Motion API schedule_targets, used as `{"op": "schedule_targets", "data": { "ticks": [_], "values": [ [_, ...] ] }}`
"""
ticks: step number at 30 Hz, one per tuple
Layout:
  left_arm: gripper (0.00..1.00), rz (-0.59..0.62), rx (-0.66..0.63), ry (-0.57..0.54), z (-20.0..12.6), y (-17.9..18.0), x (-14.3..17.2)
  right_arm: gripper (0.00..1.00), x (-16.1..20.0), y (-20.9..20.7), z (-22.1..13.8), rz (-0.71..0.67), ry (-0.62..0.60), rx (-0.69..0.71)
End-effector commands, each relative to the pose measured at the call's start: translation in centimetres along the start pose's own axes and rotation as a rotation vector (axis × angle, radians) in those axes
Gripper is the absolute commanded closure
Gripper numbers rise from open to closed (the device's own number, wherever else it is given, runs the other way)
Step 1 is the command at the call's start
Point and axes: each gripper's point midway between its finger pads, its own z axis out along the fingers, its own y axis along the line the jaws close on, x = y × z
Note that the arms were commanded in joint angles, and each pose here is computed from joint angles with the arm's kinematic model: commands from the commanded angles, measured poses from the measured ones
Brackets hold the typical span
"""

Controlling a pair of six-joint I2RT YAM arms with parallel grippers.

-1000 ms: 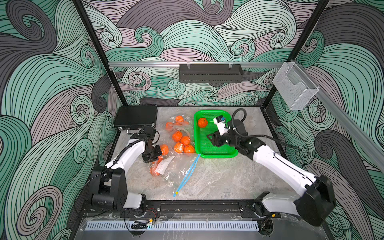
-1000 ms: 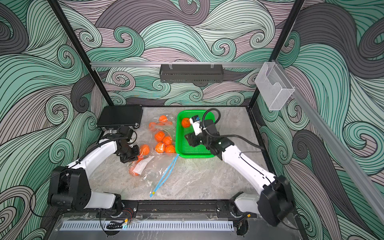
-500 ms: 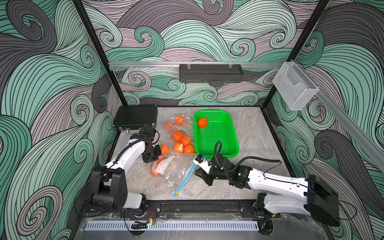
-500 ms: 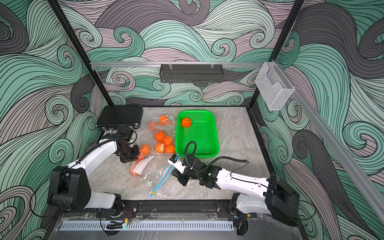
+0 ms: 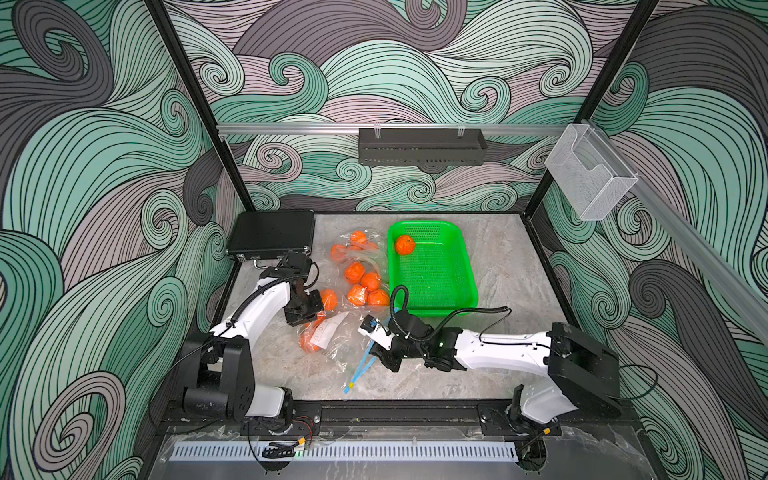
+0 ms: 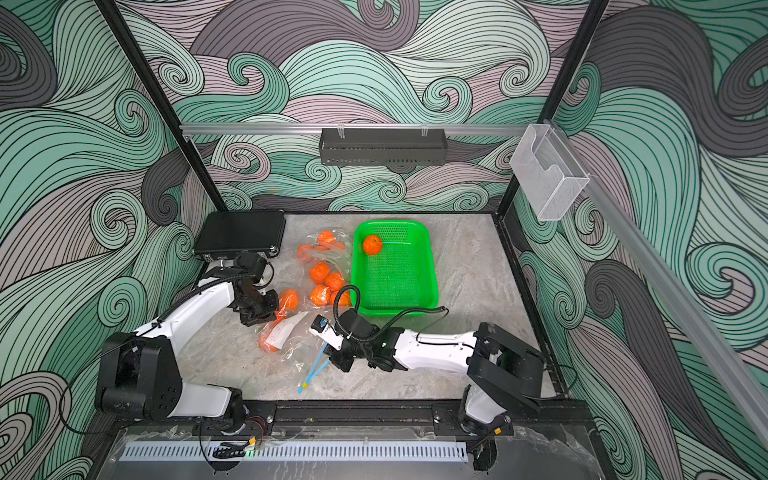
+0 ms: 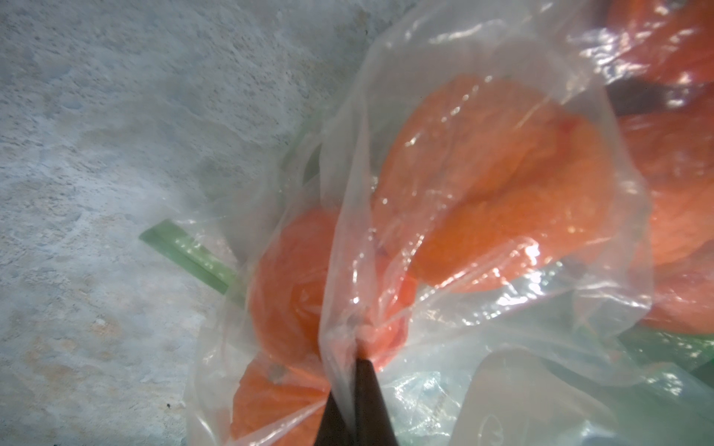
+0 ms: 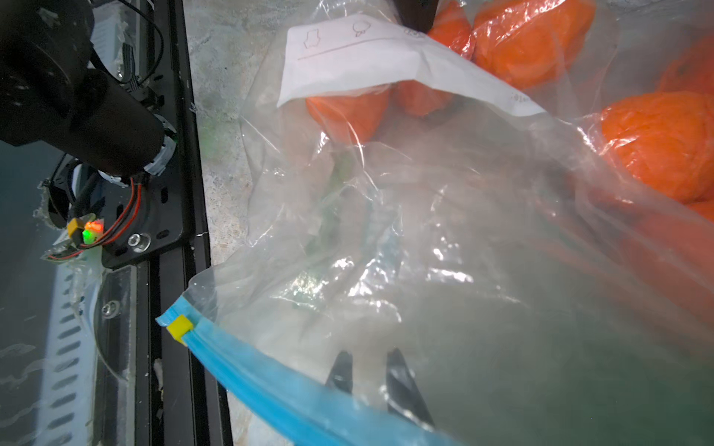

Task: Open the zip-top bag and take out the orange
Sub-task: Adjust the zipper food storage bag in the zipper food storage bag.

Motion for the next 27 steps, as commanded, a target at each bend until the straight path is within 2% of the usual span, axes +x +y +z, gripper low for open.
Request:
{"op": "schedule_targets", "data": {
  "ticks": [1, 9, 12, 15, 16, 19, 20, 22, 25, 27],
  "values": [
    [1.00, 0.005, -0.022, 0.014, 0.1, 0.5, 0.5, 0.76, -2.3, -0.9, 0.8, -0.070, -0.052, 0.039],
    [1.00, 0.013, 0.000, 0.027, 0.1, 0.1, 0.7, 0.69, -3.1, -2.8, 4.3, -0.089, -0.096, 0.051],
    [1.00, 0.026, 0.012, 0.030, -0.1, -0.3, 0.8, 0.69, -2.2, -3.5, 5.0, -0.072, -0.087, 0.051],
    [1.00, 0.050, 0.085, 0.049, -0.5, -1.9, 1.4, 0.69, -0.6, -3.6, 5.1, -0.065, -0.070, 0.049],
    [0.95, 0.062, 0.116, 0.053, -0.8, -2.5, 1.6, 0.69, 0.1, -3.7, 5.0, -0.058, -0.070, 0.055],
    [0.68, 0.088, 0.149, 0.043, -2.4, -3.3, 1.4, 0.69, 1.4, -3.6, 4.4, -0.045, -0.094, 0.055],
    [0.57, 0.096, 0.142, 0.018, -3.0, -3.3, 1.0, 0.69, 1.8, -3.5, 4.3, -0.047, -0.102, 0.055],
    [0.43, 0.093, 0.105, -0.044, -4.3, -3.1, -0.6, 0.68, 2.6, -3.3, 4.2, -0.054, -0.107, 0.050],
    [0.33, 0.088, 0.082, -0.097, -5.7, -3.6, -2.7, 0.68, 3.2, -3.3, 4.2, -0.058, -0.113, 0.053],
    [0.29, 0.077, 0.076, -0.099, -5.1, -3.9, -4.1, 0.68, 3.0, -3.2, 4.1, -0.060, -0.120, 0.043]
  ]
}}
